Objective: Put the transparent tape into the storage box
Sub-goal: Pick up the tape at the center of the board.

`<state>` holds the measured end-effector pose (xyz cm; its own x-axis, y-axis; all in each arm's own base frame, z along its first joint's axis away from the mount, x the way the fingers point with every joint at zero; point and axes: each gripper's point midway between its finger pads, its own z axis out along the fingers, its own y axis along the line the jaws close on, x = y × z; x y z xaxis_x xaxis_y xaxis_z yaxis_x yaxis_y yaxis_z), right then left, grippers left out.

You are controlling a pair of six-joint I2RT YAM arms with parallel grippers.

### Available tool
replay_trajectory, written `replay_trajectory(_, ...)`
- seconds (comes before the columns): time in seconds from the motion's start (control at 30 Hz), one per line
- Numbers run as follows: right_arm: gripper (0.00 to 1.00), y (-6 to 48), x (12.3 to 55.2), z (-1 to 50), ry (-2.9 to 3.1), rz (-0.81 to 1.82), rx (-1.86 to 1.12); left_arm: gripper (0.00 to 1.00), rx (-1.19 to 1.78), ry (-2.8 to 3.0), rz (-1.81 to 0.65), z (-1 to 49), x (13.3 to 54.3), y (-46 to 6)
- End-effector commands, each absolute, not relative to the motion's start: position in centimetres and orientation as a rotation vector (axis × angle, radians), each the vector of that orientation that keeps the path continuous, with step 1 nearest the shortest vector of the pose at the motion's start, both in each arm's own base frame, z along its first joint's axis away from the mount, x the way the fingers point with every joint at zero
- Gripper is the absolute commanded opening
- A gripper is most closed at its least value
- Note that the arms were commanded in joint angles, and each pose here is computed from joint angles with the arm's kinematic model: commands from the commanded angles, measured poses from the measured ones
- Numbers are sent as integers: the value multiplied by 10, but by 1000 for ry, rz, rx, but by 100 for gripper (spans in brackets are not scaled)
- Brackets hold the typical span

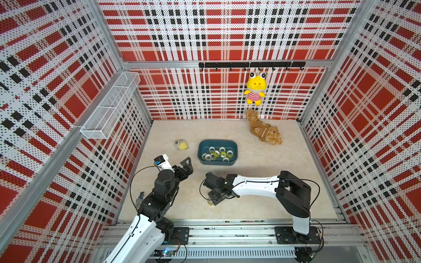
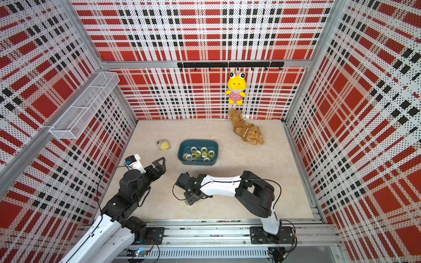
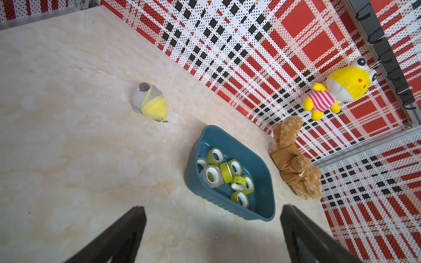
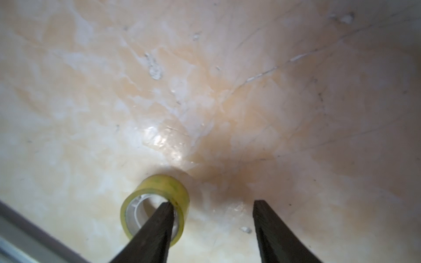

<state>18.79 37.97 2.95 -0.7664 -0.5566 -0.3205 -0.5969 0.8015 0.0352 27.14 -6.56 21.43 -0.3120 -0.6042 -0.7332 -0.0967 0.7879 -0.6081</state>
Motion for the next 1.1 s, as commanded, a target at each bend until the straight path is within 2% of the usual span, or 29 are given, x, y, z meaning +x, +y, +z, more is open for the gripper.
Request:
replay_trajectory(0.0,63,350,193,20,2701,-75,-880,99,-522,1831,-540,222,272,-63)
replay_trajectory(0.27,63,353,182,-7,2692,-249,-939,99,-525,1834,-541,219,271,-63)
replay_trajectory(0.47,60,354,172,-28,2727,-213,-896,99,-528,1821,-548,220,269,-62)
replay_trajectory(0.53,52,352,171,-27,2724,-193,-879,99,-528,1820,-549,219,269,-62)
replay_trajectory(0.63,22,350,172,-24,2712,-175,-860,99,-529,1816,-550,221,269,-61)
replay_trajectory(0.77,2,346,175,-20,2695,-193,-857,99,-527,1815,-553,222,269,-62)
replay_trajectory(1.07,0,349,197,42,2618,-28,-732,99,-534,1793,-569,230,268,-62)
